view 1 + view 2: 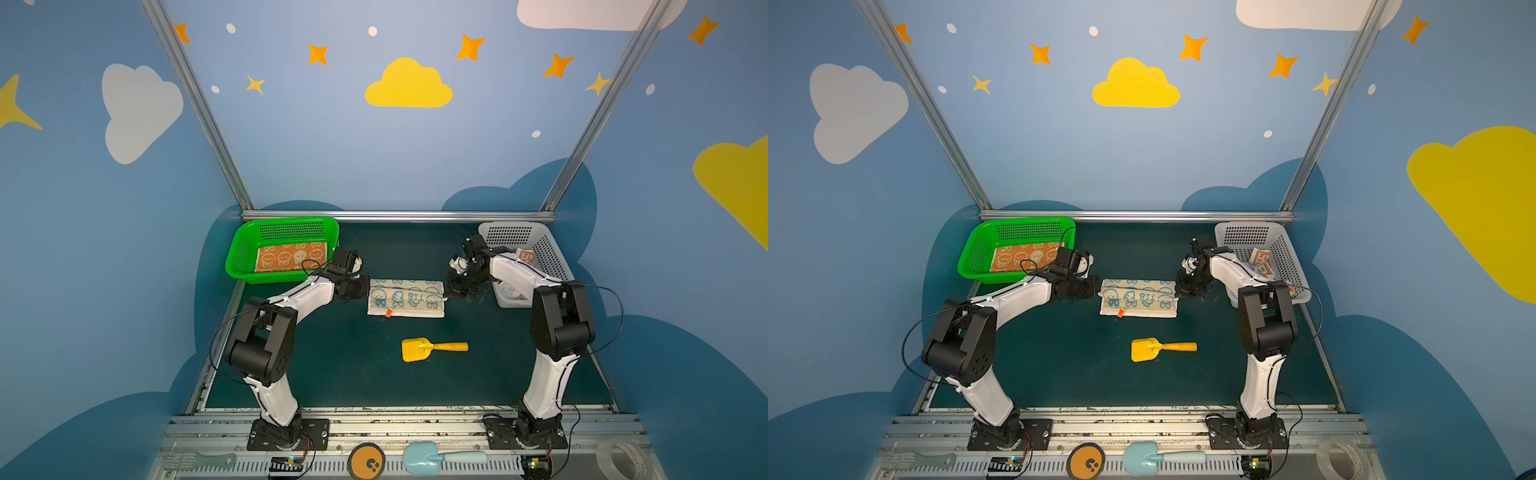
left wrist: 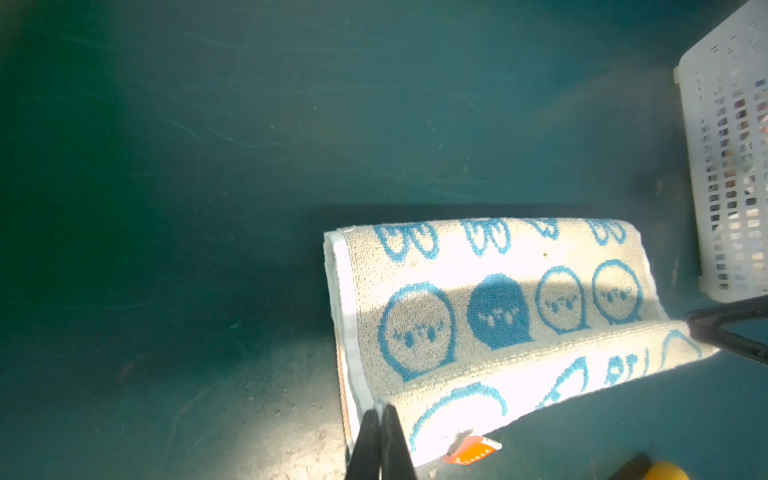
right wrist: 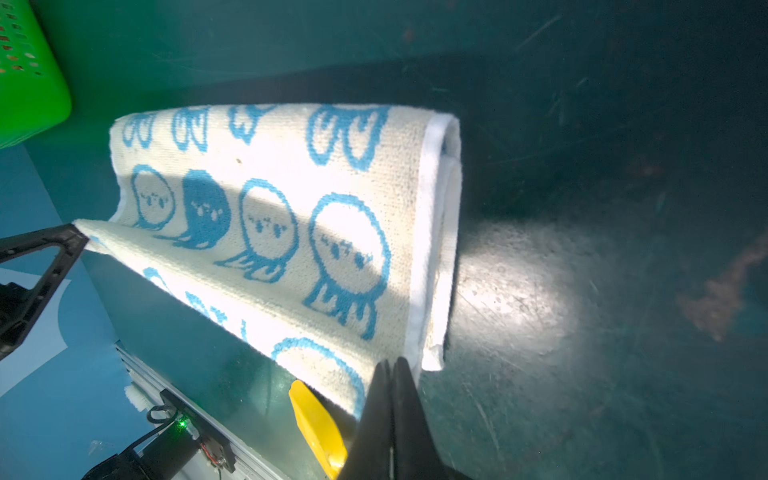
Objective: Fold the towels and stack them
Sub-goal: 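Lift the far edge with both grippers and fold it toward the robot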
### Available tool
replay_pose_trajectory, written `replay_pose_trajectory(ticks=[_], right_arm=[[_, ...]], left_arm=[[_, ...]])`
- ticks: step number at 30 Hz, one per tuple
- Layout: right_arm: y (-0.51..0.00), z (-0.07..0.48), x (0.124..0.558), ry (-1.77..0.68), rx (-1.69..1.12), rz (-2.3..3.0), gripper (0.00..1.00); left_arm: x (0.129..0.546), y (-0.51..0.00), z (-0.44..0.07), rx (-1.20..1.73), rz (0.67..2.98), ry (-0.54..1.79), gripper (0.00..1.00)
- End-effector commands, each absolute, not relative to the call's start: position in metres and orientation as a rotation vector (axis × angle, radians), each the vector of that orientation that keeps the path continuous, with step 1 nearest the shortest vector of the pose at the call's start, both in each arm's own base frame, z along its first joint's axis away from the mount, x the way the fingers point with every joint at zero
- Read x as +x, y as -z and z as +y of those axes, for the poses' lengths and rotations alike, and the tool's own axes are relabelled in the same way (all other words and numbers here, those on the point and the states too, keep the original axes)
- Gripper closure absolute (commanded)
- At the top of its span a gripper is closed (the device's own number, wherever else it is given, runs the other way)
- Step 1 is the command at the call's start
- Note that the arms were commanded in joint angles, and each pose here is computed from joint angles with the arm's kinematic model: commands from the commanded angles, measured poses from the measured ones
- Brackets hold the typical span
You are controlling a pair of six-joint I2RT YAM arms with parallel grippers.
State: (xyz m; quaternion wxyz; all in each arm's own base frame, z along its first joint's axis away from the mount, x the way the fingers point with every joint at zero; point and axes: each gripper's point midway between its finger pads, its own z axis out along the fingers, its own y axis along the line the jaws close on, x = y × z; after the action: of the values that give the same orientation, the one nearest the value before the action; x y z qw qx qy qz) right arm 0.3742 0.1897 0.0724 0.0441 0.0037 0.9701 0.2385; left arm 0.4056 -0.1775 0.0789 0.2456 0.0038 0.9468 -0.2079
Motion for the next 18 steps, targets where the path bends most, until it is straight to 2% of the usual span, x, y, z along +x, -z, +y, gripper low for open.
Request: replay_pose_trajectory(ticks=[1, 12, 13, 14, 16, 18], right_arm=[[-0.062, 0.181, 0.361, -0.669, 0.023, 3.009, 1.00], [-0.034, 0.189, 0.351, -0.647, 0.009, 3.072, 1.00], [-0.035, 0.189, 0.350, -0.639, 0.006, 3.073, 0.97], [-0.036, 0.189, 0.350, -0.634, 0.003, 3.070, 0.89], [-0.041, 0.189, 0.351, -0.630, -0.004, 3.058, 0.78], [-0.053, 0.191, 0.350, -0.649, -0.017, 3.040, 0.63]], left_arm=[[0.398, -0.071, -0.172, -0.018, 2.604, 0.541, 0.96], [0.383, -0.043, -0.185, 0.026, 2.662, 0.542, 0.96], [0.383, -0.044, -0.186, 0.035, 2.664, 0.542, 0.96], [0.383, -0.046, -0.186, 0.038, 2.662, 0.539, 0.94], [0.384, -0.054, -0.189, 0.049, 2.649, 0.548, 0.80], [0.385, -0.068, -0.190, 0.058, 2.626, 0.538, 0.76]])
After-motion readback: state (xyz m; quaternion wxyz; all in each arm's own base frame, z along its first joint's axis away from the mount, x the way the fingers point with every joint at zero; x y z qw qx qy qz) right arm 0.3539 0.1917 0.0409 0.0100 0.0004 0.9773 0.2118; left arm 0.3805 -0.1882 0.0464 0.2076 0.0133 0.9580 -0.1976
